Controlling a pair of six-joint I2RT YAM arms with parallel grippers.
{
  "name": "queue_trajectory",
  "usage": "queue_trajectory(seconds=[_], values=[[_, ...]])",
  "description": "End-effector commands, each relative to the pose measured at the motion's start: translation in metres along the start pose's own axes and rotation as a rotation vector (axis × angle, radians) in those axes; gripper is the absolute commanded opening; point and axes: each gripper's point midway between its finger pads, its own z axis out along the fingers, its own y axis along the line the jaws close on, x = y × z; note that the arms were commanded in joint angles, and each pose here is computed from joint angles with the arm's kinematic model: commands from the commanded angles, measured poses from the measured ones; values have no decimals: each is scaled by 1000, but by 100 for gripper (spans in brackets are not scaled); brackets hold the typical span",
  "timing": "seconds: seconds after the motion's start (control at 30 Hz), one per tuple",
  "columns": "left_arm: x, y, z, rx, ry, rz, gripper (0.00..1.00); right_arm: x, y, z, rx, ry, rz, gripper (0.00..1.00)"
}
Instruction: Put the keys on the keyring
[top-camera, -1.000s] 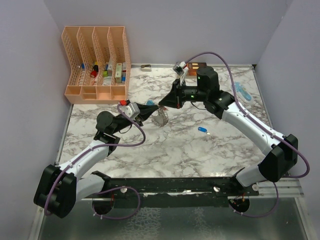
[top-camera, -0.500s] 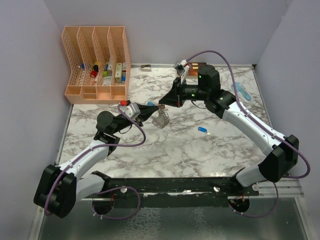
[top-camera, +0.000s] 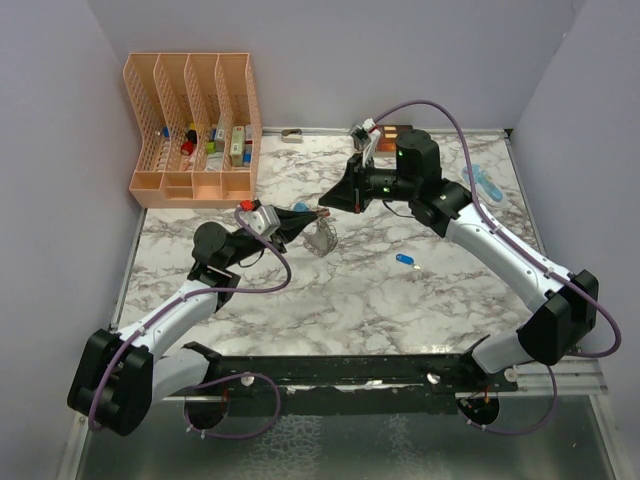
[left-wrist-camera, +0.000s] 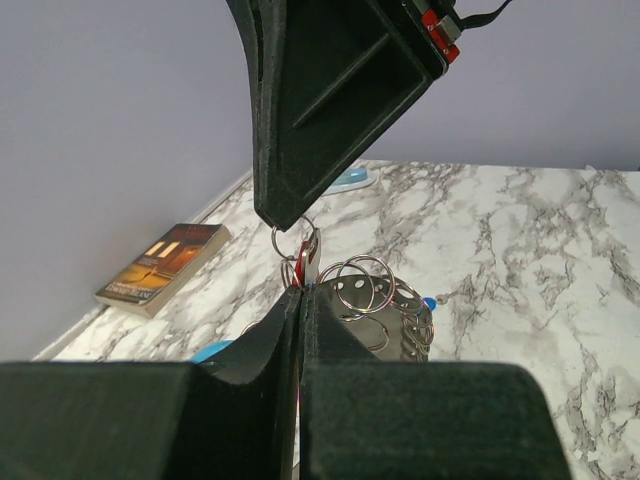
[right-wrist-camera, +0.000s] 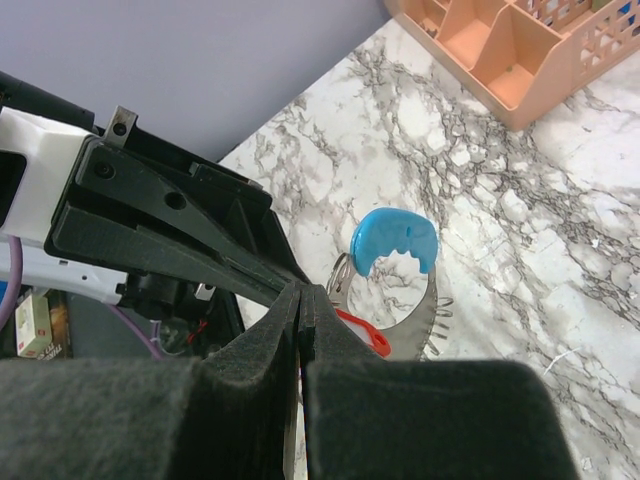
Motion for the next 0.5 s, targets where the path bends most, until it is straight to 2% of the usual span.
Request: queue_trajectory(seconds=[0.0,0.47], values=[[-28,-5,4,27,-83,42,0,-12,0,-7,49,-41,-24,1],[-34,-3,4,17,-107,58,0,-6,-4,-7,71,-34,3,1]])
